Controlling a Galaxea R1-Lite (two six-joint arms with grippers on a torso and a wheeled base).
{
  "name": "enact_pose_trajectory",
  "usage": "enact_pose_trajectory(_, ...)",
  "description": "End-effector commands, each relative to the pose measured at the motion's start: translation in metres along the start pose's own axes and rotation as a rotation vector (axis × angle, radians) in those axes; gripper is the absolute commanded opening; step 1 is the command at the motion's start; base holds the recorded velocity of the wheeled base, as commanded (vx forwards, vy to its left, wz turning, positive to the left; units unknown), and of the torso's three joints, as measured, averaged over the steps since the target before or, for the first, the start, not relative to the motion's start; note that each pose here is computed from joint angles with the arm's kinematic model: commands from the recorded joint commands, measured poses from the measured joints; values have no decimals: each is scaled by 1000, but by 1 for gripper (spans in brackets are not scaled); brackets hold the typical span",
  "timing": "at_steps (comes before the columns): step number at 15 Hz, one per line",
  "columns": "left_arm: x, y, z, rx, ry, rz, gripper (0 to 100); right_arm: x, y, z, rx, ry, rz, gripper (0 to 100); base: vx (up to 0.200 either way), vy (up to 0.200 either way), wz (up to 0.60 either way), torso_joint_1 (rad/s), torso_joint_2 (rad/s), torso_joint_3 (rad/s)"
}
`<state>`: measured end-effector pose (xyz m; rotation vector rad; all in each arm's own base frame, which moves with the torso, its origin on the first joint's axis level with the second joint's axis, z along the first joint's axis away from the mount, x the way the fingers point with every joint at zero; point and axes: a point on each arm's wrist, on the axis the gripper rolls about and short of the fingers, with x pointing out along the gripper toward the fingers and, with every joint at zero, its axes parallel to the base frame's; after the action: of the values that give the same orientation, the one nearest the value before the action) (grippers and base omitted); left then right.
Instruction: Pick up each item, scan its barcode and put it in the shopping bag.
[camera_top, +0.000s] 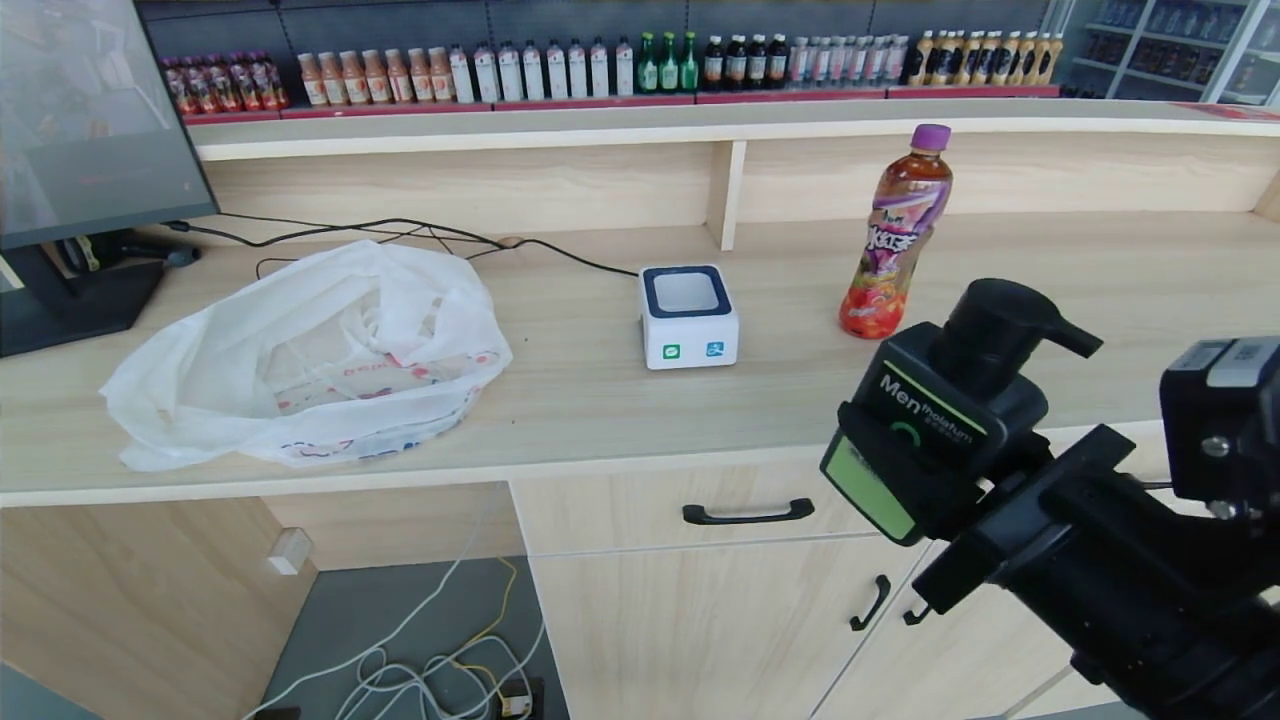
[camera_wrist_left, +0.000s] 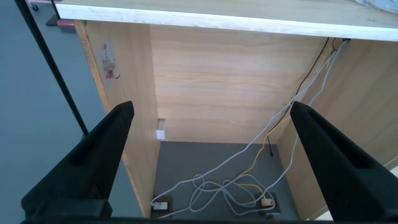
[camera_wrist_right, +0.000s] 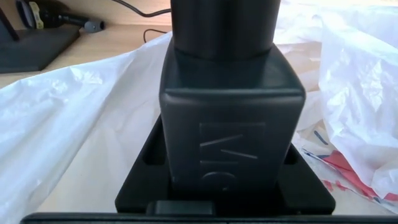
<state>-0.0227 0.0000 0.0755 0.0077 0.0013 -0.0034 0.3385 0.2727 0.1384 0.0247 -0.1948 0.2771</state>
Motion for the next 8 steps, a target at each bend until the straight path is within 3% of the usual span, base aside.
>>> enact_pose_trajectory(1,0,0,0,0,0,0,100,0,1,-5,-5,12,1,0,0,0,0,0,0,0)
enact_pose_trajectory(6,0,0,0,0,0,0,100,0,1,-5,-4,10,2,0,0,0,0,0,0,0)
enact_pose_trajectory(7,0,0,0,0,0,0,100,1,1,-4,-3,9,1,100,0,0,0,0,0,0)
enact_pose_trajectory(8,0,0,0,0,0,0,100,1,1,-3,0,2,-1,100,0,0,0,0,0,0)
